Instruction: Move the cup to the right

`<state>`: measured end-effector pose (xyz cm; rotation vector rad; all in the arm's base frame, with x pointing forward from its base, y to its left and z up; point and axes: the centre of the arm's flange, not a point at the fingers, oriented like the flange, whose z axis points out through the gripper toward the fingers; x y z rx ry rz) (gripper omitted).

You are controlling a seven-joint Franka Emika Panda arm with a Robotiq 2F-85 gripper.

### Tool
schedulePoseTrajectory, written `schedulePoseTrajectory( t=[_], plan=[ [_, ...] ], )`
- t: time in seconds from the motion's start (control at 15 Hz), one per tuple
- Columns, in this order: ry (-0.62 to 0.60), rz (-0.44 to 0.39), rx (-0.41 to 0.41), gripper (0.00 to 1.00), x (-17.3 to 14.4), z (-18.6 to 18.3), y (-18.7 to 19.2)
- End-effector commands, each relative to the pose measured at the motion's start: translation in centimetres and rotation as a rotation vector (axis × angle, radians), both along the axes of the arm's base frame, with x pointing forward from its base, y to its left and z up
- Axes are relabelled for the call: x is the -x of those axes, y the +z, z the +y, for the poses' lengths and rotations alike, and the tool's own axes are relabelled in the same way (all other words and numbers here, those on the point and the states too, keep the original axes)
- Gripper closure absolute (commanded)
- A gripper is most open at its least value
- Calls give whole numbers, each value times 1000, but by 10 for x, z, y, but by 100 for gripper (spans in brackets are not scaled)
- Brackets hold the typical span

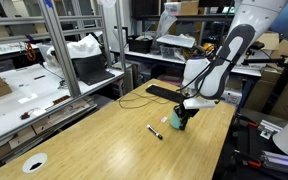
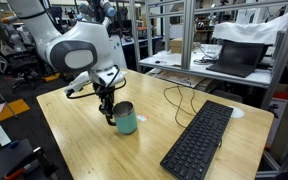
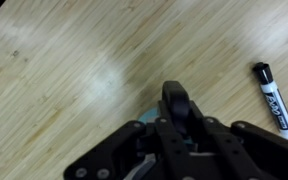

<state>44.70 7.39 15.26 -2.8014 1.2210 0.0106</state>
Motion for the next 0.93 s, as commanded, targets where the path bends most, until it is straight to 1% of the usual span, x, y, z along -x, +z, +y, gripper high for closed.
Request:
schedulePoseTrajectory(
  t=[0.0, 0.13, 0.2, 0.27, 0.33, 0.53, 0.67, 0.73, 0.8, 0.87],
  plan=[
    [6, -18, -44, 95, 1, -8, -1],
    [11, -10, -47, 95, -1, -6, 0],
    [15, -6, -47, 54, -2, -4, 1],
    [20, -6, -46, 52, -2, -2, 1],
    [25, -6, -45, 47, -3, 1, 2],
    [38, -10, -44, 24, -5, 8, 6],
    [51, -6, -48, 11, -6, 14, 10],
    [53, 9, -57, 5, -6, 19, 14],
    [62, 17, -56, 0, -5, 25, 17],
    [76, 40, -53, 0, -4, 30, 23]
  ],
)
